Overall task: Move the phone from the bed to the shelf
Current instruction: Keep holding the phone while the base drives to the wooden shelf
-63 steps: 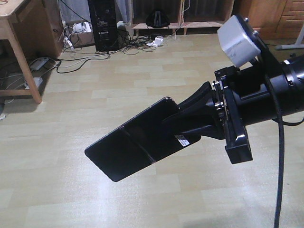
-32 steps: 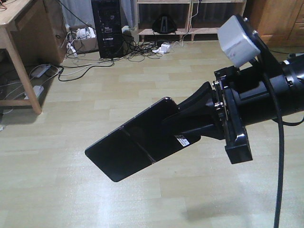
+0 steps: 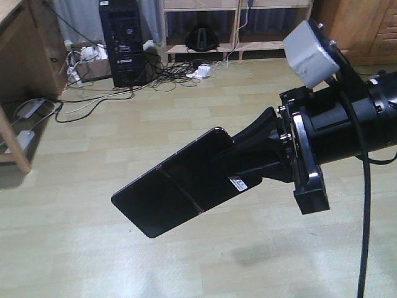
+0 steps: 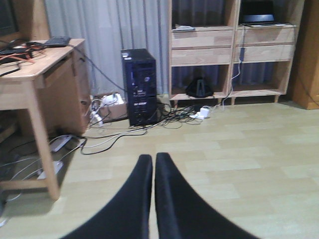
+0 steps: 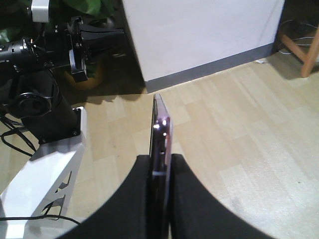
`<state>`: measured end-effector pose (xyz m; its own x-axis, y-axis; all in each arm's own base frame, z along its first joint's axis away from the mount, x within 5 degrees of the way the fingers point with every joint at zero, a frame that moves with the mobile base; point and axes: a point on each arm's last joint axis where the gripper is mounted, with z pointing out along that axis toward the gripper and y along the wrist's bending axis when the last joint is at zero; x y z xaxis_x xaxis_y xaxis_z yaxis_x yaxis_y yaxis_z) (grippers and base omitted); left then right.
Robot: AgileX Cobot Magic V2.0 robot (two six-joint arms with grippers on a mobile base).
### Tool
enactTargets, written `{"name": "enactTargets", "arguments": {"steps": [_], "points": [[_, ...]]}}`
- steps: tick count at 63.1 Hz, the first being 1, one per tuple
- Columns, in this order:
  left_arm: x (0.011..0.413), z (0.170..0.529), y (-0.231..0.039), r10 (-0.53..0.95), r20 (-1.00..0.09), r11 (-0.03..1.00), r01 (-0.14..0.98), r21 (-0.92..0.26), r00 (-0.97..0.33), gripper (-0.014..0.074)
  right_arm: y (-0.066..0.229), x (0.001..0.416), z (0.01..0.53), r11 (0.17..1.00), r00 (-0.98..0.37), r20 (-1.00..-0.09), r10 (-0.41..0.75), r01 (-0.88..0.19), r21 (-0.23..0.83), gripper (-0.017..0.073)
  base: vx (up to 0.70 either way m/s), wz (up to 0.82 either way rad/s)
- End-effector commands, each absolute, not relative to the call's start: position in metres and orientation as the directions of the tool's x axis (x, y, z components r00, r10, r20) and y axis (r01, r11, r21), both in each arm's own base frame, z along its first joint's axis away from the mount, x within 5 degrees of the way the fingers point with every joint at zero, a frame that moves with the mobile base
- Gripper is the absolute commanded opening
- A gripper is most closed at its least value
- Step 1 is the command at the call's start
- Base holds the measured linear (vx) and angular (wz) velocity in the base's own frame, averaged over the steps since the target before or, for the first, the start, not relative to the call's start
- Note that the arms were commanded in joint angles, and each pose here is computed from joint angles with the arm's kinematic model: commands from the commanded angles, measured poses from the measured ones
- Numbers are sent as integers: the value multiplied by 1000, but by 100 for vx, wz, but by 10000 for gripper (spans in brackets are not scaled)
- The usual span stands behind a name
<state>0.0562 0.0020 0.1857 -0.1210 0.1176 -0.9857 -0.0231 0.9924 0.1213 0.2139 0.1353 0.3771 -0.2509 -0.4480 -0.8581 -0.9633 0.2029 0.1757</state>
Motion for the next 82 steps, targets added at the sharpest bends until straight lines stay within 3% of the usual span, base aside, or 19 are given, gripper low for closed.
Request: {"name": "enactTargets", "arguments": {"steps": [1,82], "points": [[55,200,2,107,-994,994,-34,108,-14,1,137,201,397,139,-228,-899,-374,-972,189,-3,30,-19],[55,200,2,107,-994,994,-34,108,-14,1,137,201,397,139,-228,-899,-374,-972,189,-3,31,-26]]}}
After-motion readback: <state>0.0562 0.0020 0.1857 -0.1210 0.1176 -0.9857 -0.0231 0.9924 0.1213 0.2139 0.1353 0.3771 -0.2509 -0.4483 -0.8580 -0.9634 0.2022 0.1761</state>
